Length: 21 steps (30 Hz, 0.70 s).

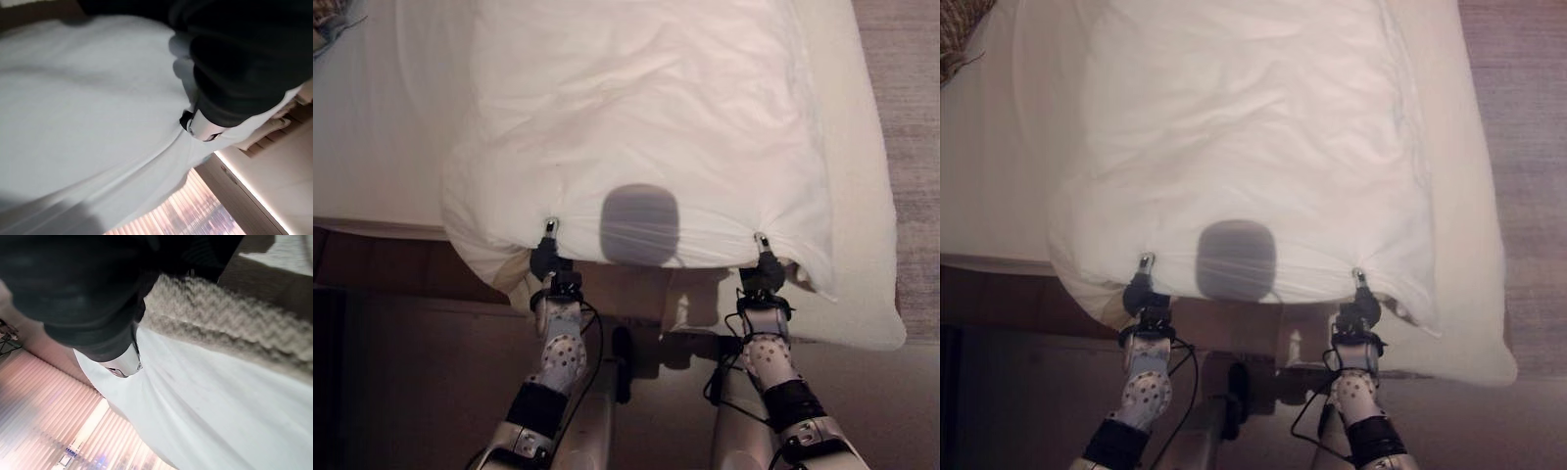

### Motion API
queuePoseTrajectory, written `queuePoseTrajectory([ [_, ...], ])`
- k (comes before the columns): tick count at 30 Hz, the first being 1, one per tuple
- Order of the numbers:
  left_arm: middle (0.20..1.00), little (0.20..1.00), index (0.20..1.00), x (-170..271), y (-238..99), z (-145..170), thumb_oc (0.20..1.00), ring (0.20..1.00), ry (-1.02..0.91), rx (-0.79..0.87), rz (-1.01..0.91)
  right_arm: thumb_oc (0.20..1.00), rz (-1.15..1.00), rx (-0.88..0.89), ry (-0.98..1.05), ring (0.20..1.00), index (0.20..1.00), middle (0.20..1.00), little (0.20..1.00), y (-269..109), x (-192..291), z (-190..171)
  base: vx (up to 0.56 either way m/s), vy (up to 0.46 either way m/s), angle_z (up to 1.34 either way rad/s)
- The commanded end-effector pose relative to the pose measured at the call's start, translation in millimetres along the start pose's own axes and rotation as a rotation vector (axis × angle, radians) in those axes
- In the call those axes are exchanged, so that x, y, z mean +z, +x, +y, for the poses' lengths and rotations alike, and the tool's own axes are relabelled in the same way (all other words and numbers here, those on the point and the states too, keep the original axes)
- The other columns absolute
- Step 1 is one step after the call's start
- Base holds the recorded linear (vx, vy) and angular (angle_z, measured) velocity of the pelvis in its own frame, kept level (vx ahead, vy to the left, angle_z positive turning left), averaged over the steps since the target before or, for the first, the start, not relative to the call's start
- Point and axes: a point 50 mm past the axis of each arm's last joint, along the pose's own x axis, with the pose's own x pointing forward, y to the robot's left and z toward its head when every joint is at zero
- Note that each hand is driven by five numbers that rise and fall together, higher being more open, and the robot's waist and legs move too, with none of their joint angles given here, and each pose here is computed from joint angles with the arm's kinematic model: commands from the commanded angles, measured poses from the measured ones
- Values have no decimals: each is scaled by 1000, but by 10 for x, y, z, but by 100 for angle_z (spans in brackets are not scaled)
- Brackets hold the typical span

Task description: Make the bed

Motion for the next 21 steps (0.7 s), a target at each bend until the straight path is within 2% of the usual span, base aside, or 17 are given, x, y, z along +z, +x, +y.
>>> queuePoseTrajectory([
  [1, 200, 200, 200, 751, 124, -39, 200, 200, 52, -49, -312, 200, -210, -20, -45, 200, 200, 200, 200, 27, 522, -141, -52, 43, -18],
  [10, 200, 200, 200, 627, 96, 9, 200, 200, -6, -16, -266, 200, -209, -67, -66, 200, 200, 200, 200, 14, 562, -242, -20, -46, -12],
  [16, 200, 200, 200, 462, 94, -5, 200, 200, -26, -32, -194, 200, -256, -89, -130, 200, 200, 200, 200, 3, 771, -324, -41, -115, 4],
  [21, 200, 200, 200, 542, 93, -74, 200, 200, -61, -48, -250, 200, -240, -27, -131, 200, 200, 200, 200, 134, 726, -150, -69, 16, 7],
])
